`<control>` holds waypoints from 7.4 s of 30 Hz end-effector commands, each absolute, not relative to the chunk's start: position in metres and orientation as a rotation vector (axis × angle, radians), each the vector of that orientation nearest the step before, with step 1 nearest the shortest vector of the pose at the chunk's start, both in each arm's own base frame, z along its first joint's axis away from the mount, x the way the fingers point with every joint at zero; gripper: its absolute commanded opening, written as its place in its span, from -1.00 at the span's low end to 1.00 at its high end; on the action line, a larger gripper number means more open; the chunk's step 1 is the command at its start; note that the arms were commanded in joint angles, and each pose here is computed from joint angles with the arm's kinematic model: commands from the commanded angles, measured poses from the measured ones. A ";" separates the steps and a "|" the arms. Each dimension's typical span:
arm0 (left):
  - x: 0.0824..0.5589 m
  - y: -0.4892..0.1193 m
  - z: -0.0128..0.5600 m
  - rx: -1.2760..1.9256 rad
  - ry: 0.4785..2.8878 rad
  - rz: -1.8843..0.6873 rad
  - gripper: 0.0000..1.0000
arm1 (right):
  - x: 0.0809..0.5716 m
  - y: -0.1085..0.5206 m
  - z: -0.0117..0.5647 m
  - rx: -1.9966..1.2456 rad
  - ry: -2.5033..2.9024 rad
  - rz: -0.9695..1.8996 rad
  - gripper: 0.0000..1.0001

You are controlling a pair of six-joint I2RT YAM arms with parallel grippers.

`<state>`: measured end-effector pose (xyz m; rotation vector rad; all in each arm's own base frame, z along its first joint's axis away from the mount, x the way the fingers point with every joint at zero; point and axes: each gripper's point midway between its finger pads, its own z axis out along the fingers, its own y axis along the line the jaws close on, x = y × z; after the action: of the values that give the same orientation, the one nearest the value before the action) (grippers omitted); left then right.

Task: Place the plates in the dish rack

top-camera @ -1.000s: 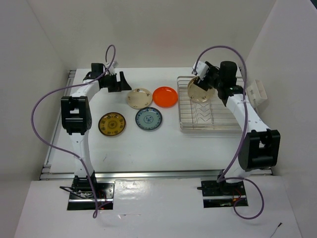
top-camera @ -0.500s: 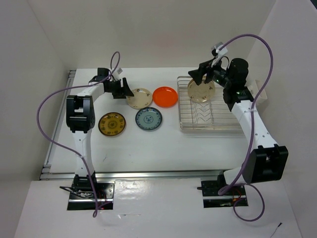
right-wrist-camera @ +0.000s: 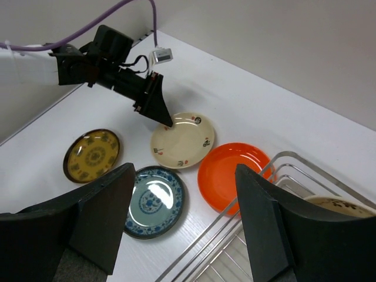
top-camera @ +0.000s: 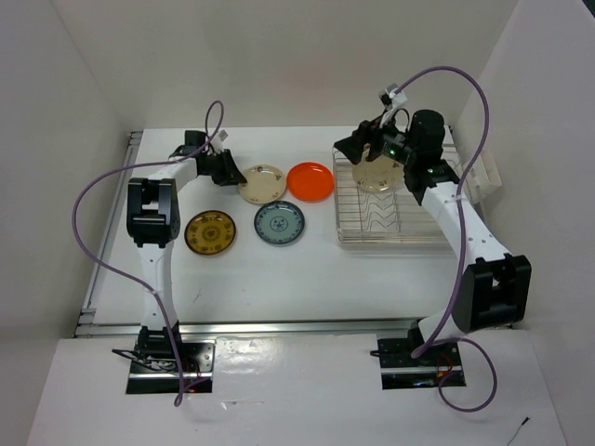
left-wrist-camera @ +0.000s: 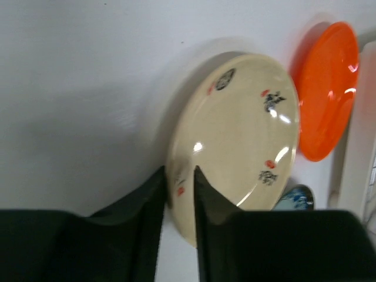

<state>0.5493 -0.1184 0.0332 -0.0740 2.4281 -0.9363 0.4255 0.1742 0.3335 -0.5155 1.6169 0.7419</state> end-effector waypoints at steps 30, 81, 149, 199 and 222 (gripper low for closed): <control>0.509 -0.158 0.249 0.642 1.909 -1.026 -1.00 | 0.487 0.328 0.252 -0.704 1.762 1.178 0.56; 0.525 -0.112 0.222 0.428 2.031 -0.916 1.00 | 0.425 0.070 0.316 -1.404 1.422 -0.459 -1.00; 0.520 -0.141 0.152 0.362 2.236 -0.978 1.00 | 0.483 0.102 0.297 -1.288 1.367 -0.303 0.25; 0.568 -0.237 0.045 -0.186 2.354 -0.900 -1.00 | 0.399 0.146 0.330 -0.268 1.779 0.661 0.74; 0.486 -0.207 0.285 0.710 1.766 -1.316 -1.00 | 0.451 0.263 0.271 -0.708 1.747 1.156 0.76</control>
<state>0.5064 -0.2043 0.2408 0.5854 1.9194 -1.2378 0.4540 0.2416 0.2355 -0.5891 1.9092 1.1186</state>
